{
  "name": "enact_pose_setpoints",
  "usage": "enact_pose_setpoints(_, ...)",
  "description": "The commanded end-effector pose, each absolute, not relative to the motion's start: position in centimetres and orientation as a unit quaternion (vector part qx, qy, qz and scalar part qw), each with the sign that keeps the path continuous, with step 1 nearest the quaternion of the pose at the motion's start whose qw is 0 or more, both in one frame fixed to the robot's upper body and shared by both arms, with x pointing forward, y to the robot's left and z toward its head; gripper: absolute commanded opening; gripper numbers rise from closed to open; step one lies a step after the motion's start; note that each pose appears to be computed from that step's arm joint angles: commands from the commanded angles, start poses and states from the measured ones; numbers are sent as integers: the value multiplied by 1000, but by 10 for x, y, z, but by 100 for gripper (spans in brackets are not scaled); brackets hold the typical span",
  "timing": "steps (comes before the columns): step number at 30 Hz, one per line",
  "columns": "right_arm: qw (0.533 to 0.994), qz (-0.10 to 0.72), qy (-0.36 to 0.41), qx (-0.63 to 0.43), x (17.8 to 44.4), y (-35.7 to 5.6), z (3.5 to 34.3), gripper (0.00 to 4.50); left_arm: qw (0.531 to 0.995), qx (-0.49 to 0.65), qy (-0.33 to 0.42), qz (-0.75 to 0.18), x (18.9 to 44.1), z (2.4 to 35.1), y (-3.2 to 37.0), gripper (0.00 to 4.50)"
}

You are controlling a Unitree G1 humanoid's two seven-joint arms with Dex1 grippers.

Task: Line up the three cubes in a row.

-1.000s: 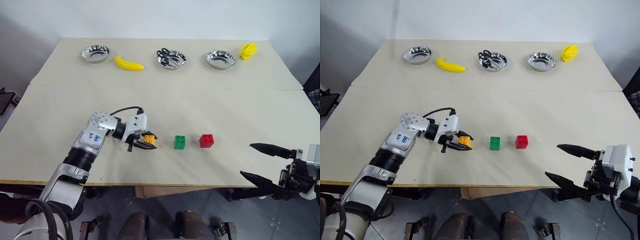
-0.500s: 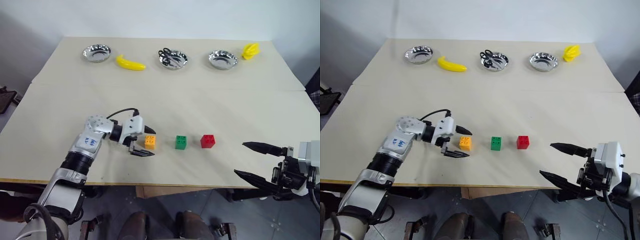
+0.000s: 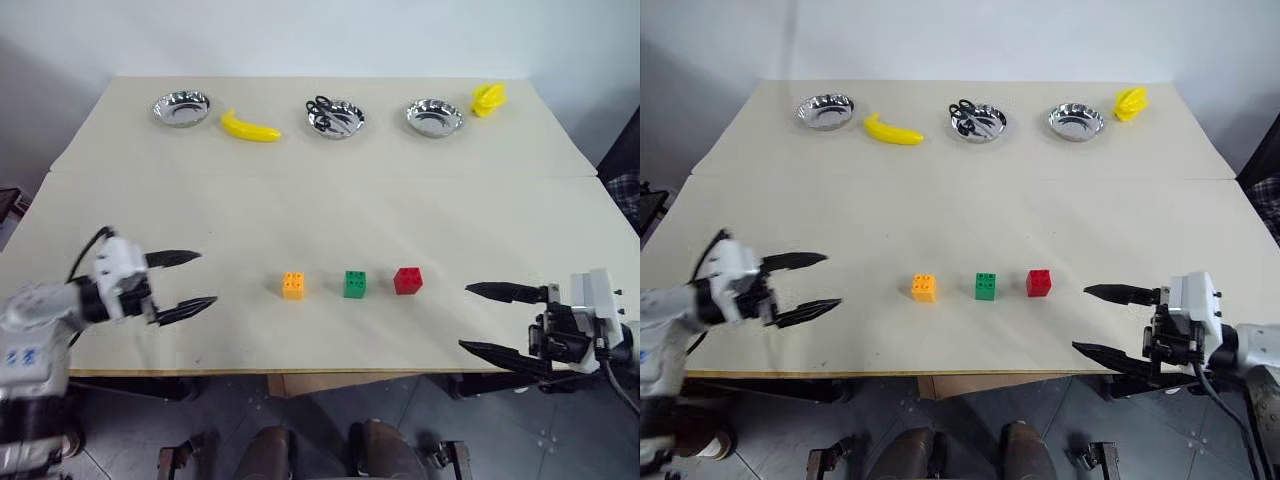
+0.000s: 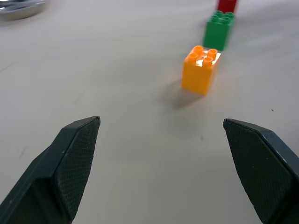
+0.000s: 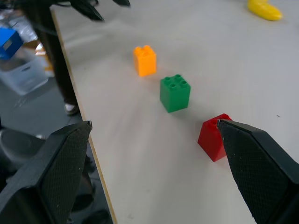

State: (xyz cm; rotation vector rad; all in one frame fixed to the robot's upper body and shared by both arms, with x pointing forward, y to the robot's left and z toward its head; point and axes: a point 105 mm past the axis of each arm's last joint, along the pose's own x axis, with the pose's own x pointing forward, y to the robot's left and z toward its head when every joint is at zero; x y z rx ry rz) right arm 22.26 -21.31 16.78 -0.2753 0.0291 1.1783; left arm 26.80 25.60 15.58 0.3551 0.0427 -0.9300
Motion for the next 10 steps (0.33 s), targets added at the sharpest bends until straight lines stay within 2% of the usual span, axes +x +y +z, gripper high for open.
enact_pose_setpoints(1,813,561,6,-157,224,-218,168,450,892,186,-6,-413,254,170,266,449)
enact_pose_setpoints(5,810,561,11,-171,227,-227,164,450,896,197,18,-398,242,160,273,449)
enact_pose_setpoints(10,811,558,12,-174,230,-231,163,450,897,193,13,-398,241,161,271,449)
